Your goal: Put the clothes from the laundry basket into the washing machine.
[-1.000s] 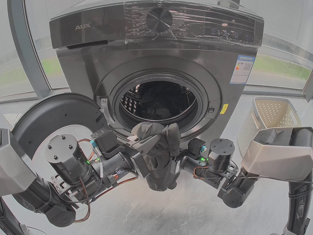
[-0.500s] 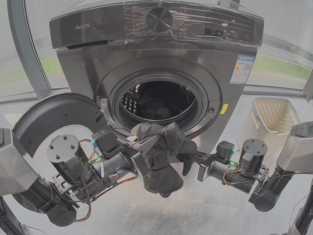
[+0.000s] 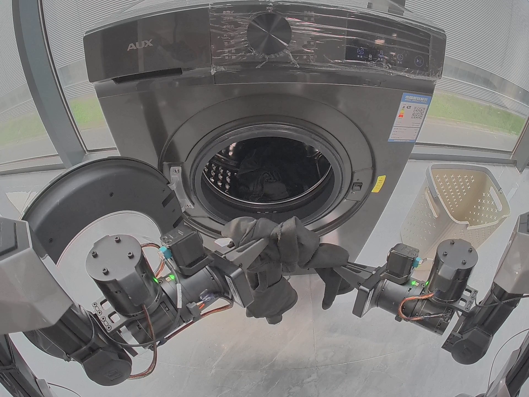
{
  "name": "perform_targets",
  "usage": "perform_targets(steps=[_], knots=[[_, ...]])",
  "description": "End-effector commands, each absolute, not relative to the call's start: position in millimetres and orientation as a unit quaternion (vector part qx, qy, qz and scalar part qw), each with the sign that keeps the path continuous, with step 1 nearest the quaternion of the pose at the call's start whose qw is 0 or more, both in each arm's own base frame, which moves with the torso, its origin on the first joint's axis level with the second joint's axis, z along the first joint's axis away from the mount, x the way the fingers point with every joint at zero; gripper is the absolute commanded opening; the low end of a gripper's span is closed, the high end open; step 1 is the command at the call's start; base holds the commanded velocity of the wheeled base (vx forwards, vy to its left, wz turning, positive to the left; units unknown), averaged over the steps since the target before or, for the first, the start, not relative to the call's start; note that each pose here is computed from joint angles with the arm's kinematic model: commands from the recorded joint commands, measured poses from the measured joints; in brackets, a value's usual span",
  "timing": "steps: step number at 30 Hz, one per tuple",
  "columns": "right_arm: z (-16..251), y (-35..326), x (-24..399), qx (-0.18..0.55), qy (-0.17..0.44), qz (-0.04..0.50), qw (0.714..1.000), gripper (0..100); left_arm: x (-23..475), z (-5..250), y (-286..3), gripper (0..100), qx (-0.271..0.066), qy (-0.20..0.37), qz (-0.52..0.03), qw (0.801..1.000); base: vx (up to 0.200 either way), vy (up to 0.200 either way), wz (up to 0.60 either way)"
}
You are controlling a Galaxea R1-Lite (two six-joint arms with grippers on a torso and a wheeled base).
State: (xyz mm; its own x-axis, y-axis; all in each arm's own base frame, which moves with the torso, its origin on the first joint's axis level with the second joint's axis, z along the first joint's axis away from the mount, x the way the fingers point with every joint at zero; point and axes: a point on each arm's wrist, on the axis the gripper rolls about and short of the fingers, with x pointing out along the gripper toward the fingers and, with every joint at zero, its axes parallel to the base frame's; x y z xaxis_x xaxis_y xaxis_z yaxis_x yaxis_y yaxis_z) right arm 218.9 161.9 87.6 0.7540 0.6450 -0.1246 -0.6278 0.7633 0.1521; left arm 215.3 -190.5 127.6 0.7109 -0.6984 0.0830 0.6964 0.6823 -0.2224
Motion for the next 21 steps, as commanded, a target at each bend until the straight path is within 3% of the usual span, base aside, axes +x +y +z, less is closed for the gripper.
perform_targets(steps=[1,2,21], knots=[[93.9,160.5,216.3,0.053,0.074,0.341,0.935,0,213.4,118.9,-193.5,0,-0.112,0.02,-0.386,0.916,0.0,0.0,0.0],[94.3,160.4,216.2,0.054,0.073,0.341,0.936,0,212.8,118.9,-194.1,100,-0.112,0.021,-0.387,0.915,0.0,0.0,0.0],[132.9,164.9,222.2,0.078,-0.011,0.325,0.942,0,218.0,73.2,-196.9,100,-0.083,0.1,-0.374,0.918,0.0,0.0,0.0]])
